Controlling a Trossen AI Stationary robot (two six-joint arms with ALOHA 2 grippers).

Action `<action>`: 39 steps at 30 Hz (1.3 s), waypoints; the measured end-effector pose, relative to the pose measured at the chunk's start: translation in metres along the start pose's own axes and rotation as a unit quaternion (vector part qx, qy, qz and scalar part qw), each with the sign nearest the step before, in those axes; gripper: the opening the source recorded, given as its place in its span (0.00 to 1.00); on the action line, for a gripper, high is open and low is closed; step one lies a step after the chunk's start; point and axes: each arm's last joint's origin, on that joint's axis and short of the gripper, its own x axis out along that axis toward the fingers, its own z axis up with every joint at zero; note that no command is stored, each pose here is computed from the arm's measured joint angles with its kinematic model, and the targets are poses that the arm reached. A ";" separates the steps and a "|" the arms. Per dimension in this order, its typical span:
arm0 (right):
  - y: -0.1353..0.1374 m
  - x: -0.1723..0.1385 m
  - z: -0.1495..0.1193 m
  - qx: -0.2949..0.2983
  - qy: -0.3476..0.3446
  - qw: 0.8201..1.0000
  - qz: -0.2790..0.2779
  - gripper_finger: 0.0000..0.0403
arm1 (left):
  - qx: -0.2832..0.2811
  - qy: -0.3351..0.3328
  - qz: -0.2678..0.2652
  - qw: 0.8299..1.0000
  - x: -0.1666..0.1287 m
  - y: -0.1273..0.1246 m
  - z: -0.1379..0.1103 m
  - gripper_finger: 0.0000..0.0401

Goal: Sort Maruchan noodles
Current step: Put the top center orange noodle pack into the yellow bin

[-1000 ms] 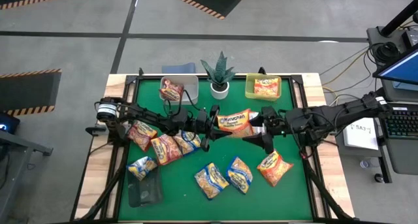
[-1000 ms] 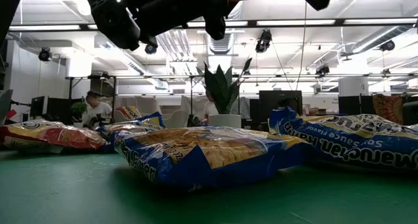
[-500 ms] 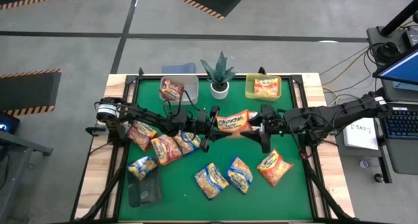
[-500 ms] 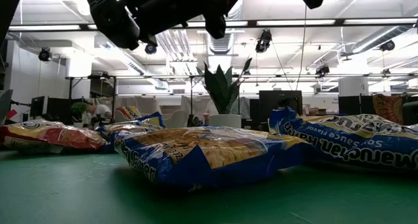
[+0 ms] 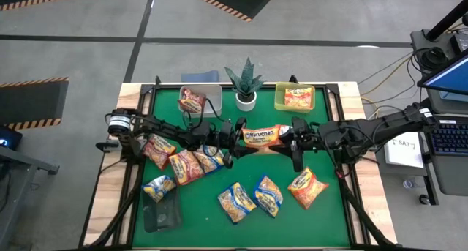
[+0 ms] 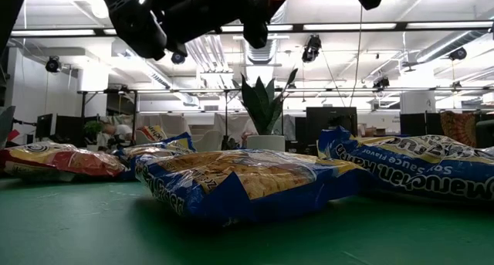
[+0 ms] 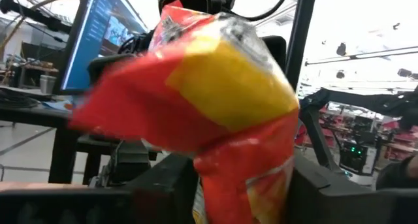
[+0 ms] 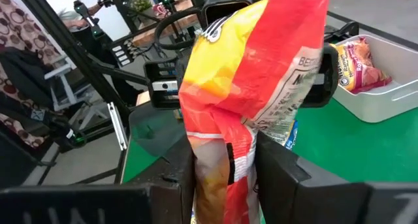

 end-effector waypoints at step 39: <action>-0.084 -0.032 0.082 0.115 0.097 0.927 -0.344 0.27 | 0.174 0.167 0.320 0.916 -0.062 -0.012 0.102 0.61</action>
